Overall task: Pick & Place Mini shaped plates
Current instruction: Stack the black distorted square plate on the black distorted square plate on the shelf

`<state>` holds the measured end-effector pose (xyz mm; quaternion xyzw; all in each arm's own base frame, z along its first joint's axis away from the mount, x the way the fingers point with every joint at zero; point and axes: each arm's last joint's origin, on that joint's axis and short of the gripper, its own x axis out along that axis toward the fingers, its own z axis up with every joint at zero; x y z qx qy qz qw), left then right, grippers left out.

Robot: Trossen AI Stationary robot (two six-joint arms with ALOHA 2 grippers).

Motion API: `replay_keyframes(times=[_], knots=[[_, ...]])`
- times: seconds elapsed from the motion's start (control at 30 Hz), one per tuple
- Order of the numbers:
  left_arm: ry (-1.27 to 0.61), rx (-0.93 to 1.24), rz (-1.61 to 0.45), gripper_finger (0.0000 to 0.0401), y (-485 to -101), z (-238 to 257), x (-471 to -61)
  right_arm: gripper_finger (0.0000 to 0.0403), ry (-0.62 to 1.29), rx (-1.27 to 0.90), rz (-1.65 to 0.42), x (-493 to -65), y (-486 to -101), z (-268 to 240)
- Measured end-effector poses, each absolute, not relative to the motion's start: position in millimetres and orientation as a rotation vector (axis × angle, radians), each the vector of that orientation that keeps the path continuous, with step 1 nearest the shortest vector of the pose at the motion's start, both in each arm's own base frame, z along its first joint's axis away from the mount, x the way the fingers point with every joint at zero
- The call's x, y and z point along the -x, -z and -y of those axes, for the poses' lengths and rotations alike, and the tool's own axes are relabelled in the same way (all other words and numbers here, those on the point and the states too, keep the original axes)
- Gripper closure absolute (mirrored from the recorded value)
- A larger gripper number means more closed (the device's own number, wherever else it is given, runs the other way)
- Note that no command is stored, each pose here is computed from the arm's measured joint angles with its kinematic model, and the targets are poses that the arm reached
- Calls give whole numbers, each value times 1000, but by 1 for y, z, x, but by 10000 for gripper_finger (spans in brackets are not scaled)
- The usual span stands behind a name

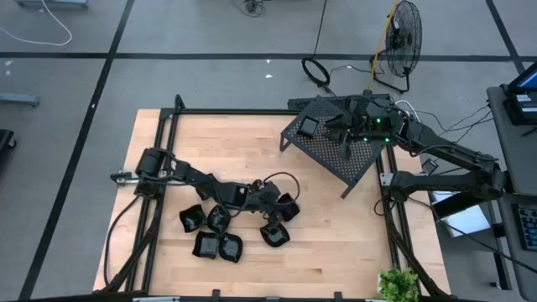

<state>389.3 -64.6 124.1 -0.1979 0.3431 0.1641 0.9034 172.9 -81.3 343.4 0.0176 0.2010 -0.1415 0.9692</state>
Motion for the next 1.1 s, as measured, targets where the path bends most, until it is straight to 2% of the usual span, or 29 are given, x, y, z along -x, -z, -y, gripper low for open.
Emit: replay_keyframes(times=[0.17, 0.3, 0.47, 0.67, 0.83, 1.1], knots=[[-353, 414, -709, 191, -125, 59, -391, 262, 285, -36, -411, -173, -343, 81], [-344, 408, -711, 220, -125, 59, -391, 261, 285, -36, -411, -173, -343, 81], [-325, 386, -735, 287, -123, 59, -390, 261, 285, -35, -412, -173, -343, 81], [-296, 338, -742, 388, -126, 59, -389, 261, 282, -37, -408, -174, -338, 82], [-316, 230, -781, 396, -153, 60, -375, 261, 276, -33, -399, -178, -323, 83], [-602, -41, -674, 397, -242, 72, -340, 261, 118, 19, -331, -193, -321, 53]])
